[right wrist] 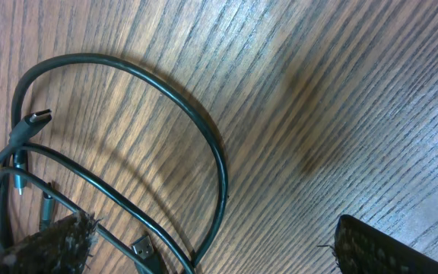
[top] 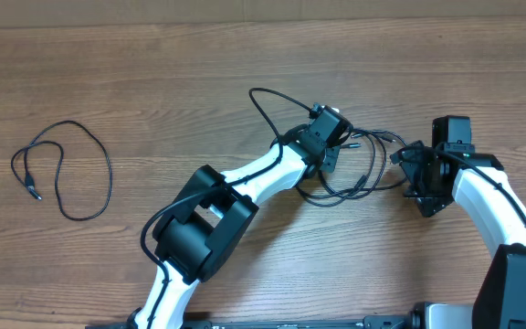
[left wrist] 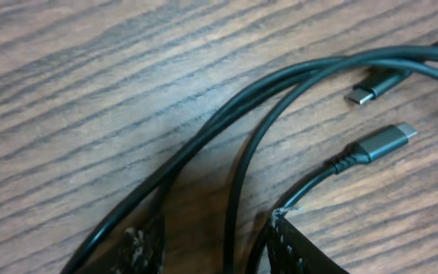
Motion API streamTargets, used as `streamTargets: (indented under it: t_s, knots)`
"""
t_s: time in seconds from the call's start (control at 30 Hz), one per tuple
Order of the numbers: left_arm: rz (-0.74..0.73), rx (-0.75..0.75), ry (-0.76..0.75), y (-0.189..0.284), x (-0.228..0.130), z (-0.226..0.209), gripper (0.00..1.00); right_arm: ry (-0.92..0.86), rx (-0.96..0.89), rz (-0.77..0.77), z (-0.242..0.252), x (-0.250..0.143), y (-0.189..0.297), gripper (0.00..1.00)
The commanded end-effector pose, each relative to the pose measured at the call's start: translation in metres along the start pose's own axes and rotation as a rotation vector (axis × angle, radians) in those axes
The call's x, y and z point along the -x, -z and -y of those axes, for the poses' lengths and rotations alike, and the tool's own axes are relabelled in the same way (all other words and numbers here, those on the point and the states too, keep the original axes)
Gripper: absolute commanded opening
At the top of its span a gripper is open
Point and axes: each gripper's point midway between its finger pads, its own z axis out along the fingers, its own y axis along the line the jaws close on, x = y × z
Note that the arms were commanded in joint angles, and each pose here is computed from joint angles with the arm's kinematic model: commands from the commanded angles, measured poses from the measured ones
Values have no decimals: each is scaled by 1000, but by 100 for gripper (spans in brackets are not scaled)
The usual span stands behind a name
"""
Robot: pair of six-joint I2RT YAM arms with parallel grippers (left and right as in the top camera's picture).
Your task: Untangle cables
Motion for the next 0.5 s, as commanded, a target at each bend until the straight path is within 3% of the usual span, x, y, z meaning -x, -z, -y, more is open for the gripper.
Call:
streamTargets:
  t_s: [0.0, 0.2, 0.47]
  knots:
    - [33, 18, -22, -6, 10, -1, 44, -2, -5, 17, 0, 4, -1, 100]
    - [64, 5, -16, -6, 17, 2, 44, -2, -5, 17, 0, 4, -1, 100]
    - [25, 24, -23, -10, 4, -4, 36, -2, -5, 16, 0, 4, -1, 100]
